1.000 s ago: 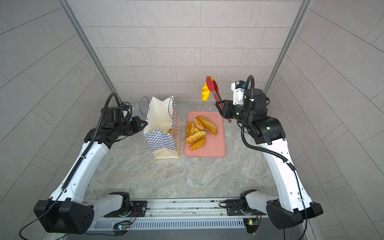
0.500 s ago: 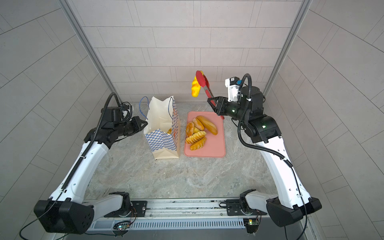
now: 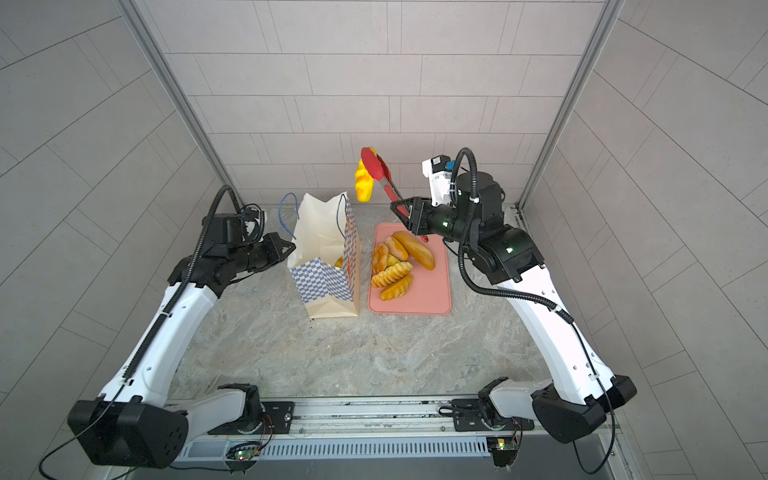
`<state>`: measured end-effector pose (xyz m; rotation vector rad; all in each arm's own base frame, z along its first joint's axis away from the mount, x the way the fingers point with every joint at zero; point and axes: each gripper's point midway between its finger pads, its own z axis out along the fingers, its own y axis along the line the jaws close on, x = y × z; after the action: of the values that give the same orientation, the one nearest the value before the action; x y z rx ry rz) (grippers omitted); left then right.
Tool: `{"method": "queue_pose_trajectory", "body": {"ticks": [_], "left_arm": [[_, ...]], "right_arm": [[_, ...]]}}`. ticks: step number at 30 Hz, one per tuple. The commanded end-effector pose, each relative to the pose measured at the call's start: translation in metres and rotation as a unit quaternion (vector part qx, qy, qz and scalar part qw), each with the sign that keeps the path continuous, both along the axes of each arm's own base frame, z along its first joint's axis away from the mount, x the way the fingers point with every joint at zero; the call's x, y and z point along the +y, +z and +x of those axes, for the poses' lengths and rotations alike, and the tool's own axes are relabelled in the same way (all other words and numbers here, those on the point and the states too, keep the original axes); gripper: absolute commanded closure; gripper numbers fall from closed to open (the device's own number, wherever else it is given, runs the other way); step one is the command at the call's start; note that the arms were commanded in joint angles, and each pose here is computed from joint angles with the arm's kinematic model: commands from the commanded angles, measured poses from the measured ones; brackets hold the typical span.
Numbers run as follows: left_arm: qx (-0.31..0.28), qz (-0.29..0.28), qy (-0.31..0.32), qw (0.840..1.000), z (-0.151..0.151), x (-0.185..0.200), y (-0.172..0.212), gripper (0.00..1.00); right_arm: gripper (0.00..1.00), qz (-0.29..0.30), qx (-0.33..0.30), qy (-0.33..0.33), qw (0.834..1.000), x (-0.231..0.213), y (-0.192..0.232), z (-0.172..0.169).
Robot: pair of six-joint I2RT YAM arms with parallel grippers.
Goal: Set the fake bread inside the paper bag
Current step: 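Raise the yellow bread in the tongs and swing it toward the bag, then lower the yellow bread into the open bag and open the tongs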
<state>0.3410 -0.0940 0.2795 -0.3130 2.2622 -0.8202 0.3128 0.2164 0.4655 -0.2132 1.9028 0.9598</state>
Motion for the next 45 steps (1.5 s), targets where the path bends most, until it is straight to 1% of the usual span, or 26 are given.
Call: {"method": "queue_pose_trajectory", "body": {"ticks": [1, 15, 24, 32, 39, 45], "left_arm": [[-0.012, -0.005, -0.006, 1.0, 0.0, -0.004, 0.004, 0.92], [-0.007, -0.004, -0.004, 1.0, -0.001, -0.003, 0.001, 0.92], [-0.008, -0.006, -0.002, 1.0, -0.001, -0.003, 0.002, 0.92], [-0.012, -0.008, -0.003, 1.0, 0.0, -0.003, 0.005, 0.9], [-0.013, -0.01, -0.002, 1.0, 0.0, -0.004, 0.005, 0.9], [-0.015, -0.011, -0.002, 1.0, 0.0, -0.004, 0.007, 0.9]], "right_arm": [[0.66, 0.008, -0.048, 0.002, 0.999, 0.003, 0.028, -0.005], [0.66, -0.027, -0.046, 0.04, 0.998, 0.039, 0.017, -0.015], [0.65, -0.06, -0.053, 0.067, 0.995, 0.069, 0.013, -0.026], [0.65, -0.107, -0.053, 0.066, 0.991, 0.088, 0.001, -0.028], [0.65, -0.16, -0.064, 0.055, 0.983, 0.1, -0.007, -0.031], [0.65, -0.189, -0.07, 0.05, 0.978, 0.107, -0.013, -0.031]]}}
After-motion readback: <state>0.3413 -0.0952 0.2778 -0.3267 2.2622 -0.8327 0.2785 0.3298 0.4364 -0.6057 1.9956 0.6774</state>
